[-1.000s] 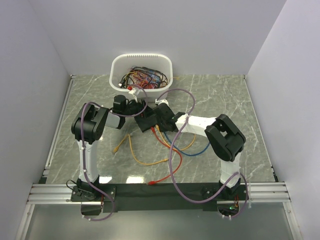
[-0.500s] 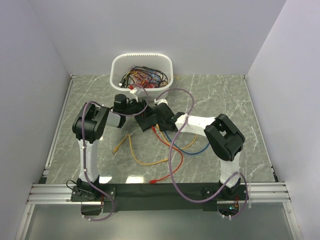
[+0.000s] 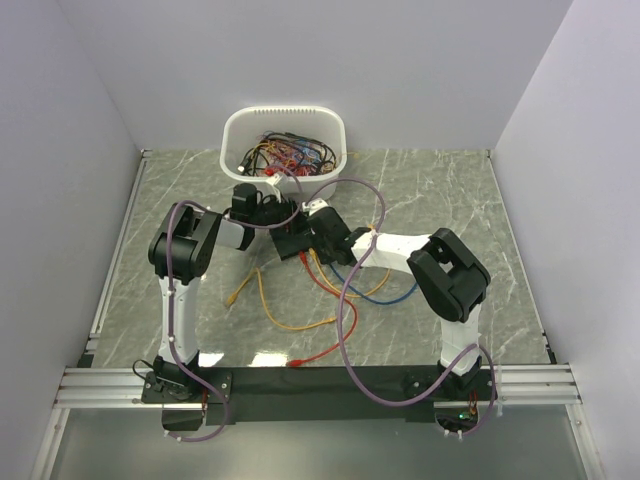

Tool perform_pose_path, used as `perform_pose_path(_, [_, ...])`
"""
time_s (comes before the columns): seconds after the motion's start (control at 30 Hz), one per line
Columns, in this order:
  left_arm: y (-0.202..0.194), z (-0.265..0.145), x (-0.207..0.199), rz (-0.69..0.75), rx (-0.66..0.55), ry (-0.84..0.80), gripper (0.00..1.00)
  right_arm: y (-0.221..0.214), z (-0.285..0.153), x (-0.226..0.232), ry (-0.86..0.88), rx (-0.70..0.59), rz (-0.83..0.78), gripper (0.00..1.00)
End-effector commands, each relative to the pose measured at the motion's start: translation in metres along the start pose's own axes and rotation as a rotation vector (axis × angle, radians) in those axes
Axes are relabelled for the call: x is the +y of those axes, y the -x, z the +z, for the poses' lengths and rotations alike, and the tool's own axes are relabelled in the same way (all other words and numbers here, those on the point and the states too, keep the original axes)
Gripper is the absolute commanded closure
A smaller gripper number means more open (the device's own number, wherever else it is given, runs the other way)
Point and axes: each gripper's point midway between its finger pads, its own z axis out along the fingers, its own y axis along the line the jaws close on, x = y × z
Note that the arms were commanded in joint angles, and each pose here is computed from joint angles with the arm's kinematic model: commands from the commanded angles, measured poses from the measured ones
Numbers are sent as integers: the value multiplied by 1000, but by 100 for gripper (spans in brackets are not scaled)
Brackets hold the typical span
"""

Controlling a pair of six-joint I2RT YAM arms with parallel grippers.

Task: Insert the plug into the switch port

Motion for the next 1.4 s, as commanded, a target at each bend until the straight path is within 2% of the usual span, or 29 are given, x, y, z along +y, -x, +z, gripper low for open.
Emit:
perform_pose_path(0.0, [-81,4,-35,-240,231,-94,13,57,4,19,51,-182,18,100])
perform_pose_path(0.43, [-112,-11,-27,-363,228,57,18,62,-16,14,74,-275,25,100])
perform_pose_path(0.53, [-118,-16,-27,-395,231,86,24,61,-22,8,87,-293,32,100])
perform_pose_path(0.67, [-122,-21,-30,-424,231,103,46,63,-27,2,117,-308,56,100])
perform_pose_path(0.87, [-126,-22,-31,-432,246,105,64,64,-25,3,149,-310,64,100])
perform_pose_path(1.37, [-163,-24,-43,-480,318,126,74,81,-21,-5,161,-368,65,100])
